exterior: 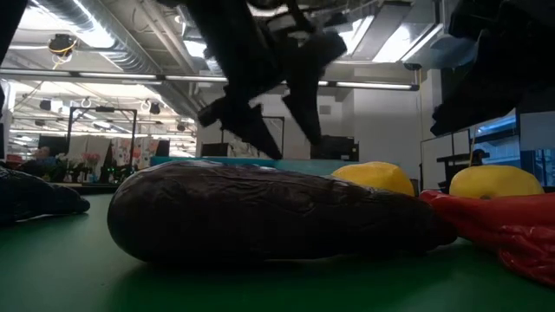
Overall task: Sort produce into baskets
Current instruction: Put the yellow lemon into the green bin
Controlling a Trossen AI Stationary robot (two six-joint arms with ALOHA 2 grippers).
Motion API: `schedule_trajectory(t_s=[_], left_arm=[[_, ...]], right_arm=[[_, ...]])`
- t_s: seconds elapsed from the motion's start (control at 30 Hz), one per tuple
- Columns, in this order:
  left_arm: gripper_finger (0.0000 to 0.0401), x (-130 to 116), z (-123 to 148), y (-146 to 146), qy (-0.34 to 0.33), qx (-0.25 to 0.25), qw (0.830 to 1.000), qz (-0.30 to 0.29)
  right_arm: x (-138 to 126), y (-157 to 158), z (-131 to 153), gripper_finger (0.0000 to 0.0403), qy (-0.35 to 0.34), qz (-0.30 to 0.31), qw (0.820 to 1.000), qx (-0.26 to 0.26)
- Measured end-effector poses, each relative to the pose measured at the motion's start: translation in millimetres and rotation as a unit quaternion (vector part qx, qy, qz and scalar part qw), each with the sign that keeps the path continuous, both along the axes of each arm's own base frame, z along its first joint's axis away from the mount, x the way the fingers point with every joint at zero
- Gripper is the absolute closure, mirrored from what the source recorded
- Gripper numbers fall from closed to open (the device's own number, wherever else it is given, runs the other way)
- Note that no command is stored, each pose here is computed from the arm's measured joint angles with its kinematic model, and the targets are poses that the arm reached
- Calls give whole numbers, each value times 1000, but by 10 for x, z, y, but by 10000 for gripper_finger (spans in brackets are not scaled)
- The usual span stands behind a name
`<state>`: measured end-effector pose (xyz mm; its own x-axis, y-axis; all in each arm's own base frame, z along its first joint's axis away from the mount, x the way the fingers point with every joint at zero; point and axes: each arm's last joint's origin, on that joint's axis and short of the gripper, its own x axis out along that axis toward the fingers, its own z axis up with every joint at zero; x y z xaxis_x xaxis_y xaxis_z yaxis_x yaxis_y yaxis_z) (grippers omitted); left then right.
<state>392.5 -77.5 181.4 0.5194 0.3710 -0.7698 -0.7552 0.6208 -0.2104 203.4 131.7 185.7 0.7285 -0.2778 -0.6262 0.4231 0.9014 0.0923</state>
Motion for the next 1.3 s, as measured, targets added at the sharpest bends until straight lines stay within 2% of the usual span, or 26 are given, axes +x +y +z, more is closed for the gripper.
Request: schedule_trajectory(t_s=[0.17,0.4,0.63,1.0,1.3], left_arm=[[120,25,-231,-43,13,-9,999,35],[120,34,-416,-111,10,-33,996,81],[124,31,-411,-117,-3,-27,995,99],[189,30,-410,-122,-4,-28,995,100],[200,33,-380,-124,-6,-29,995,91]], right_arm=[[1,1,1,123,-1,0,1000,1],[-1,-1,0,123,0,0,1000,-1],[-2,-1,-1,123,1,0,1000,-1],[-2,-2,-2,123,2,0,1000,-2],[-3,-2,-2,123,2,0,1000,-2]])
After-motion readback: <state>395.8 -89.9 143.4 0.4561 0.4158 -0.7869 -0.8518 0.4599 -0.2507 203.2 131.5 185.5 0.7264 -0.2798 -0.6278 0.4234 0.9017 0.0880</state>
